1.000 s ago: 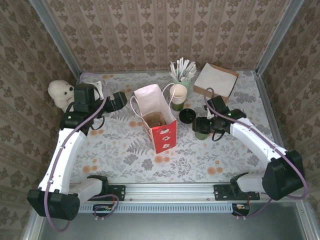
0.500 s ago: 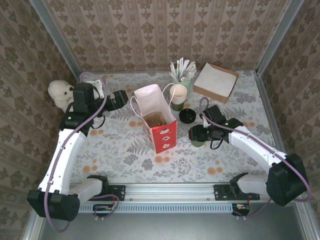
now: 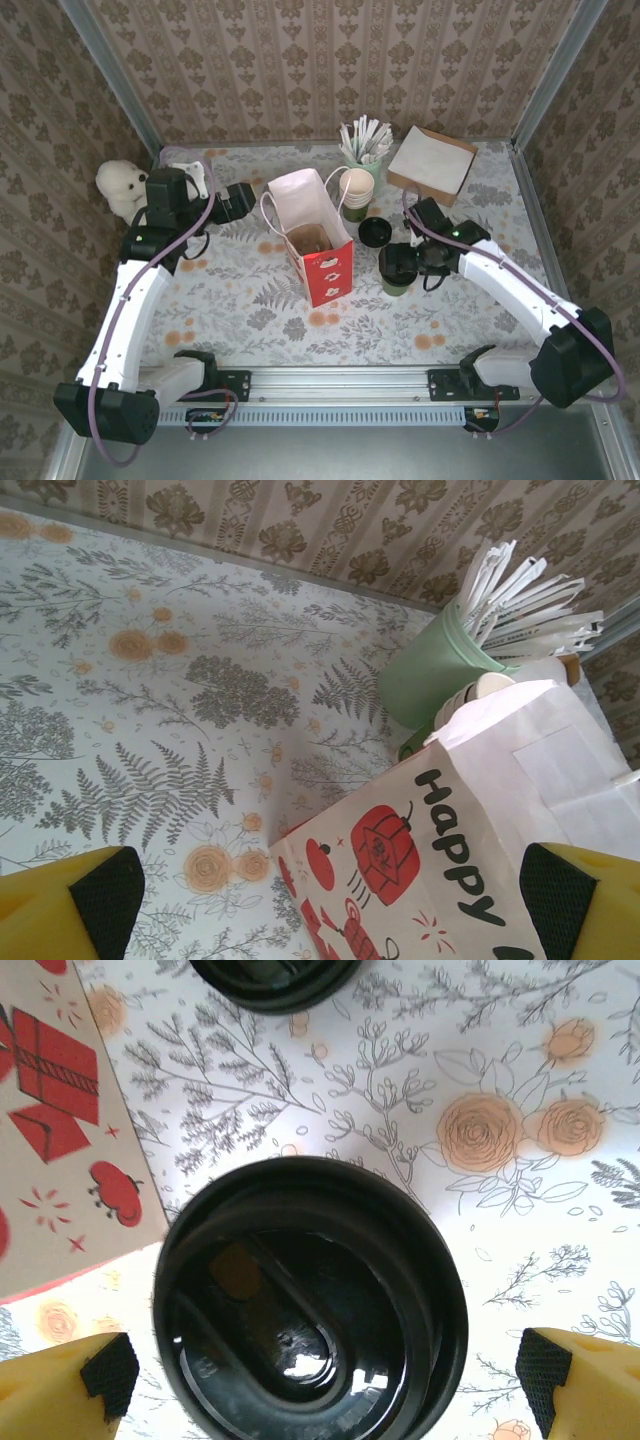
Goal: Pack the takeout coffee
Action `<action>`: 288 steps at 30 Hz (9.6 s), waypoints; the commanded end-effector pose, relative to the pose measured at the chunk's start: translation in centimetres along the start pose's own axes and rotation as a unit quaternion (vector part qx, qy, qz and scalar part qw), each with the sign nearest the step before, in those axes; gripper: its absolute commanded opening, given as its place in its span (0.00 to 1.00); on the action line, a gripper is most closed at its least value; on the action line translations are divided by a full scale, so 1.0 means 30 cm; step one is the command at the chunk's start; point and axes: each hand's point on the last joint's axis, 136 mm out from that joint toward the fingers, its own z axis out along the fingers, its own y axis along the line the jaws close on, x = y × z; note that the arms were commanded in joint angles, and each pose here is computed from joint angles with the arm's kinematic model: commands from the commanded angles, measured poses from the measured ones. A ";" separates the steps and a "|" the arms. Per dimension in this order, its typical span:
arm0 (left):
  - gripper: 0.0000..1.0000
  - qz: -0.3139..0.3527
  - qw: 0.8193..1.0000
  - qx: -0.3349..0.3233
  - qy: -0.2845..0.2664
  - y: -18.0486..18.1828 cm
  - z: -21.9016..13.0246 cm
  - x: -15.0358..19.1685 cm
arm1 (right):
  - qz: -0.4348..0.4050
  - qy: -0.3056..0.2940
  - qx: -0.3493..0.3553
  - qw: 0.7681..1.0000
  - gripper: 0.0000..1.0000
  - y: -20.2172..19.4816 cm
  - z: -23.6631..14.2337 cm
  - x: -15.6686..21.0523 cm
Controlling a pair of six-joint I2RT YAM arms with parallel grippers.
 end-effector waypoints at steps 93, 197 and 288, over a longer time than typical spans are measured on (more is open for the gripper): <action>1.00 0.042 0.995 -0.093 0.010 0.130 -0.031 0.078 | 0.041 0.131 0.100 0.985 0.98 -0.024 0.100 0.053; 1.00 -0.066 0.985 -0.085 0.132 0.059 0.314 0.140 | -0.140 0.041 -0.015 0.989 0.67 0.598 -0.499 -0.059; 0.57 0.162 0.969 0.188 -0.018 -0.268 -0.208 0.030 | -0.209 0.192 0.121 0.951 0.68 0.511 -0.175 0.065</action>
